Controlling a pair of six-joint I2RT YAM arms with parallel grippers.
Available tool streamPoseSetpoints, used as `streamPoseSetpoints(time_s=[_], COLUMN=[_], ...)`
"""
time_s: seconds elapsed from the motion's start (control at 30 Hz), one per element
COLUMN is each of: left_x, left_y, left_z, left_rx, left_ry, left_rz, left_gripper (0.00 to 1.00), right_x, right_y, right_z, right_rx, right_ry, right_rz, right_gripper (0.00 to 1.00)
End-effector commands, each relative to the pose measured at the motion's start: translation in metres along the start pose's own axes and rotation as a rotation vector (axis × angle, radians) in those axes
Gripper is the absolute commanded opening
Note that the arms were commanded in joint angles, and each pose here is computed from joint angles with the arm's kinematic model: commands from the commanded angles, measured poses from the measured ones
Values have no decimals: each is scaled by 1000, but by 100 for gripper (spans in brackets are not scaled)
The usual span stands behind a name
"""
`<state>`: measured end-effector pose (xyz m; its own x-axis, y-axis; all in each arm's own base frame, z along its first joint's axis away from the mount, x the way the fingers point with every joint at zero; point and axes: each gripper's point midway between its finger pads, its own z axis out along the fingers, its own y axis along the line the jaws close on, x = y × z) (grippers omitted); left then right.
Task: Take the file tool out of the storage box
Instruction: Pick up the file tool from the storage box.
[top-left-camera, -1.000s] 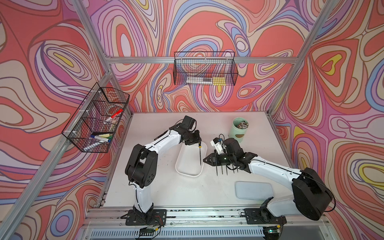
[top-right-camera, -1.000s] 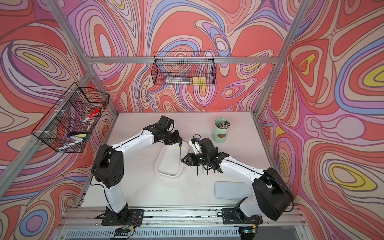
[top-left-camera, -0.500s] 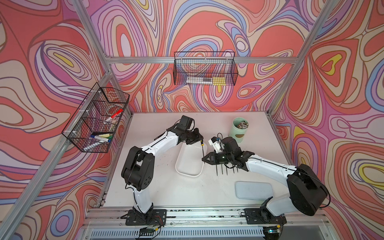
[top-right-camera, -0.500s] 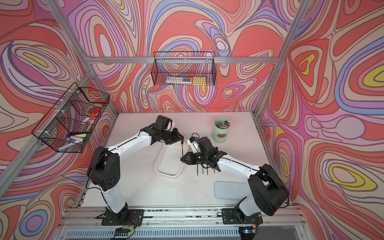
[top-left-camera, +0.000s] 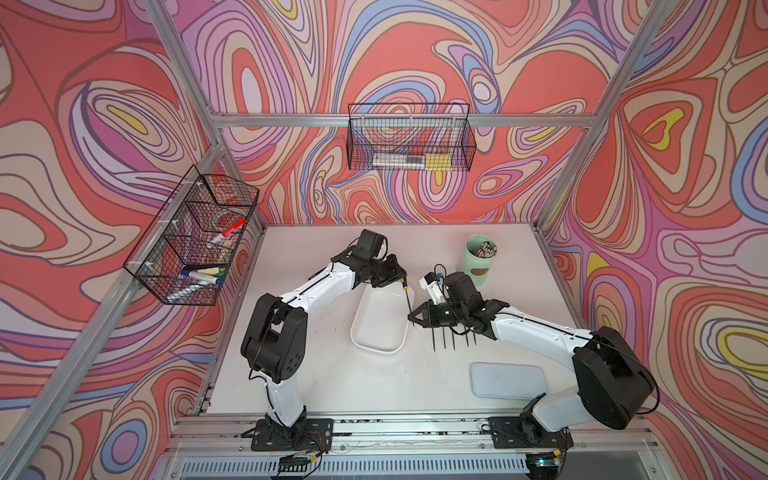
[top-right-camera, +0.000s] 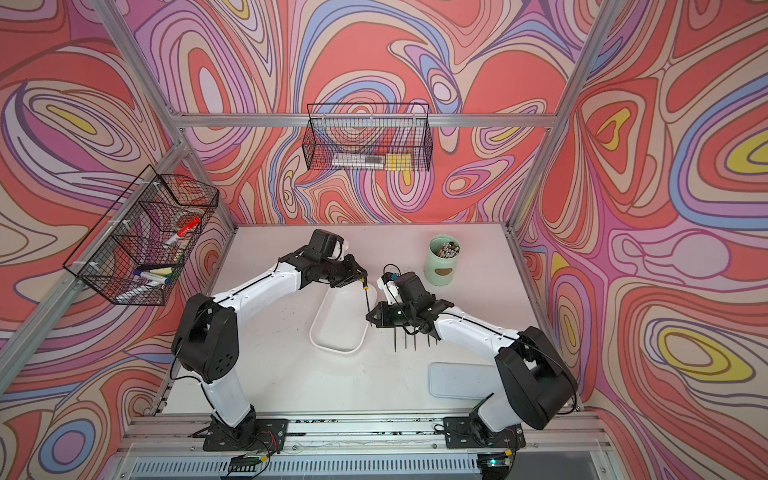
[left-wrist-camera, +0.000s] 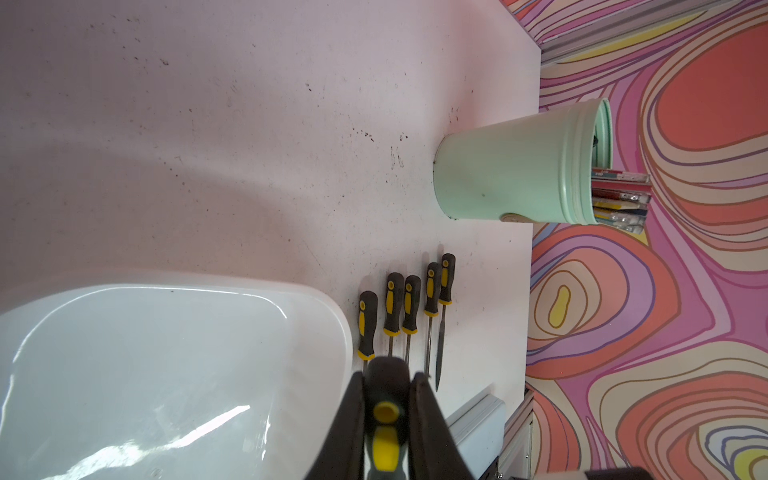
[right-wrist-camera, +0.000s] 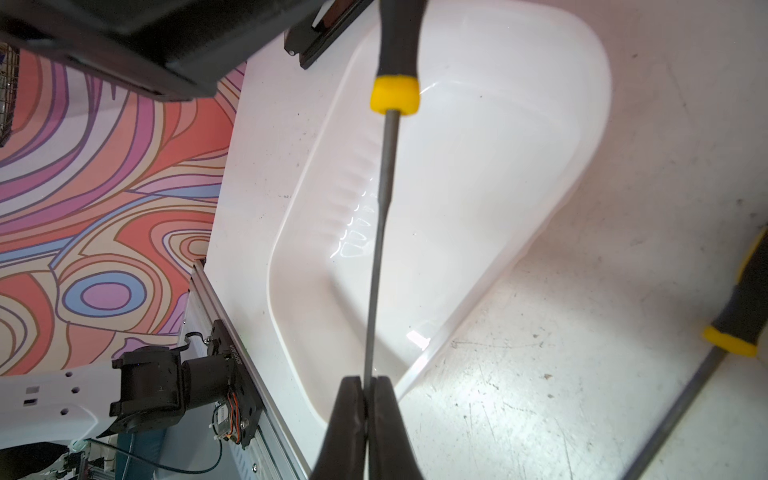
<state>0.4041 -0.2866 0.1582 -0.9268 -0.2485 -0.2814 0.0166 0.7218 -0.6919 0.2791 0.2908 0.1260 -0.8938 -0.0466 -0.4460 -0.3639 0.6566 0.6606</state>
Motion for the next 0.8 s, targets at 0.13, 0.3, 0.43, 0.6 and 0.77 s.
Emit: streamPoseSetpoints(time_s=[0.13, 0.3, 0.43, 0.6, 0.77], left_x=[-1, 1, 10, 18, 25], left_y=[-1, 4, 4, -3, -23], left_z=[-26, -48, -70, -102, -143], left_rx=[-47, -85, -117, -124, -70], left_ry=[13, 0, 5, -27, -99], left_rz=[109, 157, 229, 280, 324], left_gripper=[83, 99, 99, 99, 99], right_x=[-5, 8, 25, 41, 44], right_y=[-8, -37, -71, -98, -116], right_z=[-17, -44, -80, -113, -128], right_rx=[112, 312, 550, 725, 811], right_ry=[-24, -5, 34, 69, 109], right_rz=[-65, -43, -12, 48, 99], right_gripper=[0, 0, 0, 0, 0])
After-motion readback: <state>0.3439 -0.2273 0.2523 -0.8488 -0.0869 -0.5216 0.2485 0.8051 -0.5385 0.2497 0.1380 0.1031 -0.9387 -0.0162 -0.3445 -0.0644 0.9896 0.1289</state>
